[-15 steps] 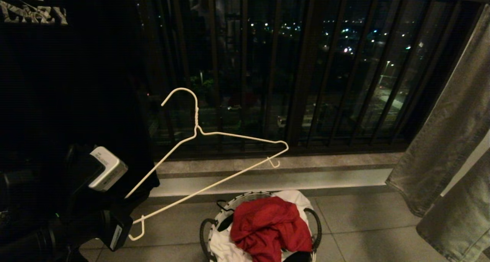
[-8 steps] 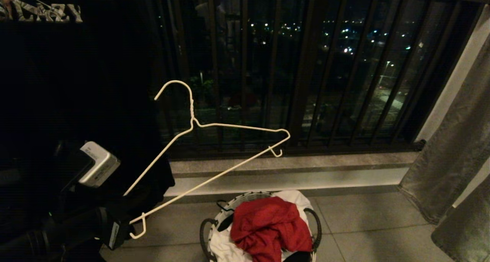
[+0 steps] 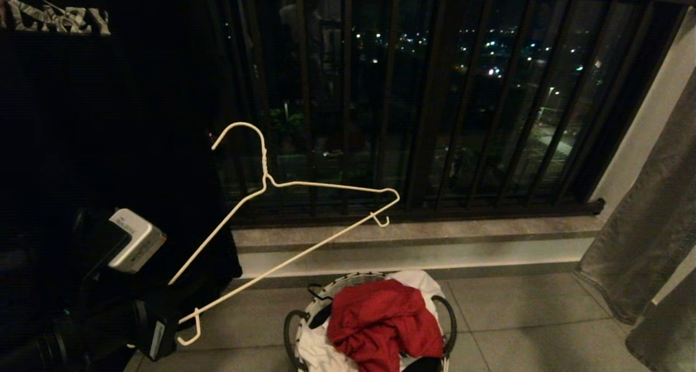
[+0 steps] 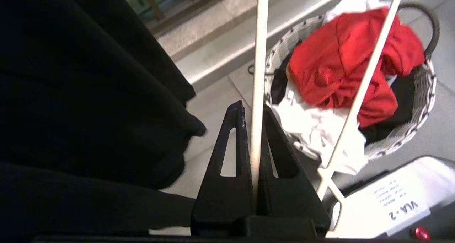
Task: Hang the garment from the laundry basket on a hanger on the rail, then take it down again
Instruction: Pick up clothes from the basket
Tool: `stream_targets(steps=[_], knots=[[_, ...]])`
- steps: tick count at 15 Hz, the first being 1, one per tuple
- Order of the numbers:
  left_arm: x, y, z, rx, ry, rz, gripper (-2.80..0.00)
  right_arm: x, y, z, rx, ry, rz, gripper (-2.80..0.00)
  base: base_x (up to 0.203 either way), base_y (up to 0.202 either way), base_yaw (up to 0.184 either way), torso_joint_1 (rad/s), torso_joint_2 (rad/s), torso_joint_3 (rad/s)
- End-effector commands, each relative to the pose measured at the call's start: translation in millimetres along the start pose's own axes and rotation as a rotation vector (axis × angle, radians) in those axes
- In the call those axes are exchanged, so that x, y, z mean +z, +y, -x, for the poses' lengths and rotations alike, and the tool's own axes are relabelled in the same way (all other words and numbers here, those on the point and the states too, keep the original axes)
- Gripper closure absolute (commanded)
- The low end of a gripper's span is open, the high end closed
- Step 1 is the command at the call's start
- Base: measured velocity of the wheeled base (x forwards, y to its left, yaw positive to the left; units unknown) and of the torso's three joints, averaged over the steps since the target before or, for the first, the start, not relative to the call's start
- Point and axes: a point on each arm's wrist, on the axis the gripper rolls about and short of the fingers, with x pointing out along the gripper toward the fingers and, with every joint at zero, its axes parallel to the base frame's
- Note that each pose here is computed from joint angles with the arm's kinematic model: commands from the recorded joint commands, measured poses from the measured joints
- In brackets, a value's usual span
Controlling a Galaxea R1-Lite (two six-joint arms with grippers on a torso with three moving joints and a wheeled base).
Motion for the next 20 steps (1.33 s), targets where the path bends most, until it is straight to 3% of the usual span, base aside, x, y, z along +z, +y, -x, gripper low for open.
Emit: stream_targets(steps=[1, 20], knots=[[-2.2, -0.5, -2.1, -0.001, 0.011, -0.001, 0.00, 0.0, 0.0, 0.0, 0.002, 0.000, 0.001, 0.00, 0.000, 0.000, 0.000, 0.000, 0.00, 0.000], [-6.7, -0.6, 5.6, 0.007, 0.016, -0.003, 0.00, 0.4, -0.1, 0.0, -0.003, -0.004, -0.028, 0.00, 0.000, 0.000, 0.000, 0.000, 0.00, 0.000]])
